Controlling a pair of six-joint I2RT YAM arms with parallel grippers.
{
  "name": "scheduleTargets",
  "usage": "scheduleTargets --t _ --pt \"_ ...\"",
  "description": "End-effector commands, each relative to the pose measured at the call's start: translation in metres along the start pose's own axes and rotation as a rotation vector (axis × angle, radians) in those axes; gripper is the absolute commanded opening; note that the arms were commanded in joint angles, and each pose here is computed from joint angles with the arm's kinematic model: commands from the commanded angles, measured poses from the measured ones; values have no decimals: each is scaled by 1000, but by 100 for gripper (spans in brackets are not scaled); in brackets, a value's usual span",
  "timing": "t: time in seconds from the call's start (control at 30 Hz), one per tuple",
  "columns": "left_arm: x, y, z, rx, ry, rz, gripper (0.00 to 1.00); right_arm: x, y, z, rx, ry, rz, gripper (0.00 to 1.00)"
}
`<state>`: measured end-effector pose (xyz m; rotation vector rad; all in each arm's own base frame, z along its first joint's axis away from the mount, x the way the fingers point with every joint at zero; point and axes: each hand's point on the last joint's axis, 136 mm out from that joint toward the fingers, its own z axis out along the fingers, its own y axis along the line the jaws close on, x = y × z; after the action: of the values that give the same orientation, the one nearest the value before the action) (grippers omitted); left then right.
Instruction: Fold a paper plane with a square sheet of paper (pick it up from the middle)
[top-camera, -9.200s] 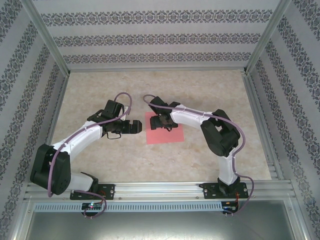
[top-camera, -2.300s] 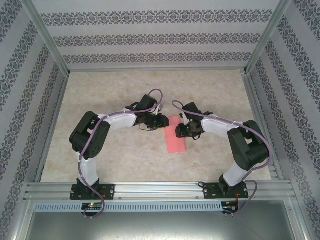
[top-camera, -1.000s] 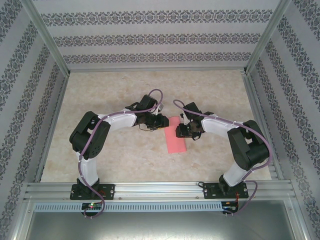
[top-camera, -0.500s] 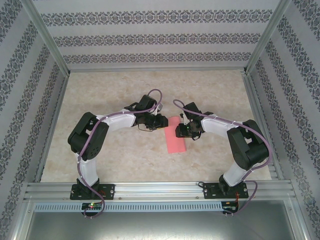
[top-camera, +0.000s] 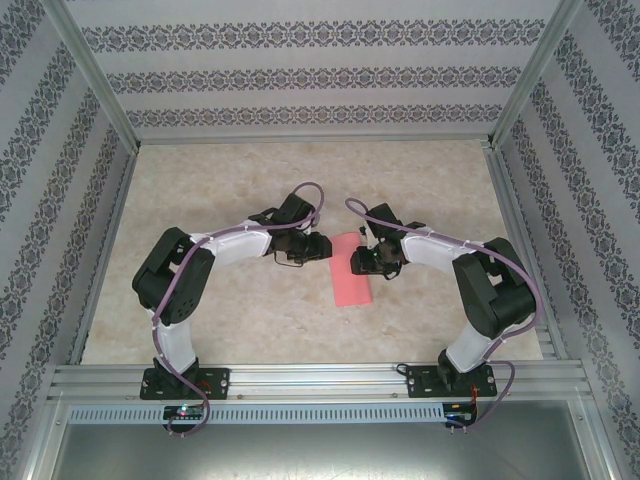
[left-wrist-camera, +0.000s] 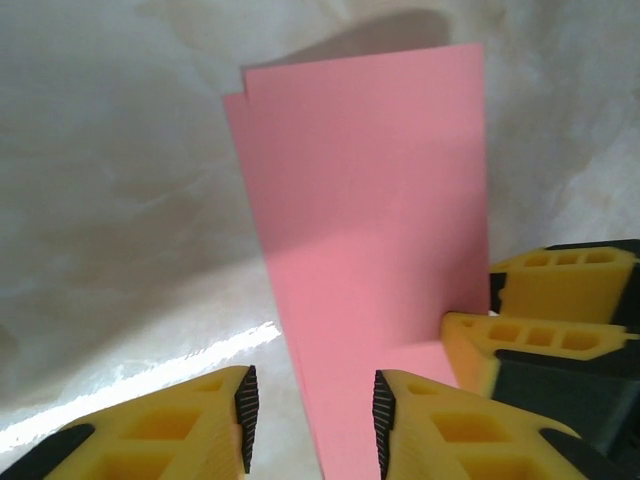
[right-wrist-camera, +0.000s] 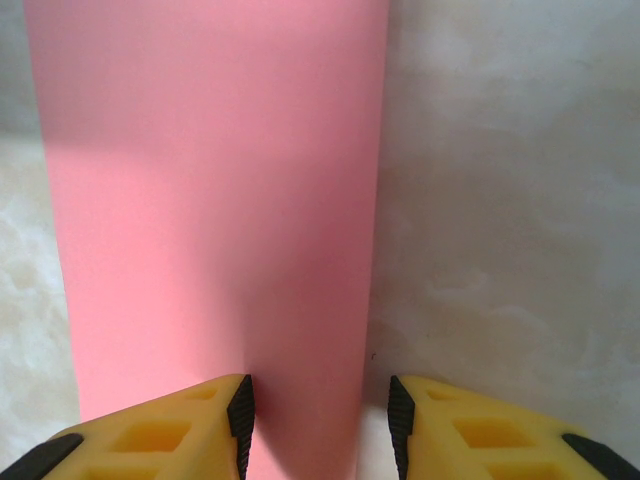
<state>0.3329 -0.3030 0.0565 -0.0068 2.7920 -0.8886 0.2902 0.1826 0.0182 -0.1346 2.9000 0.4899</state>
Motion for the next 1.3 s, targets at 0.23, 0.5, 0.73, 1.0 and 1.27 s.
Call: scheduleTargets --t 0.23,0.5,0.73,1.0,1.27 --pt "1 -8 -8 -46 -24 47 42 0 0 6 30 14 -55 42" --pt "-1 -13 -11 -26 -32 44 43 2 -2 7 45 20 -69 42" --pt "1 -12 -13 -30 -31 45 46 1 2 9 27 15 -64 42" --pt "2 -11 -16 -34 -35 45 52 3 3 10 16 19 -59 42" --pt "8 -2 -20 -69 -27 51 73 4 2 12 18 25 -55 43"
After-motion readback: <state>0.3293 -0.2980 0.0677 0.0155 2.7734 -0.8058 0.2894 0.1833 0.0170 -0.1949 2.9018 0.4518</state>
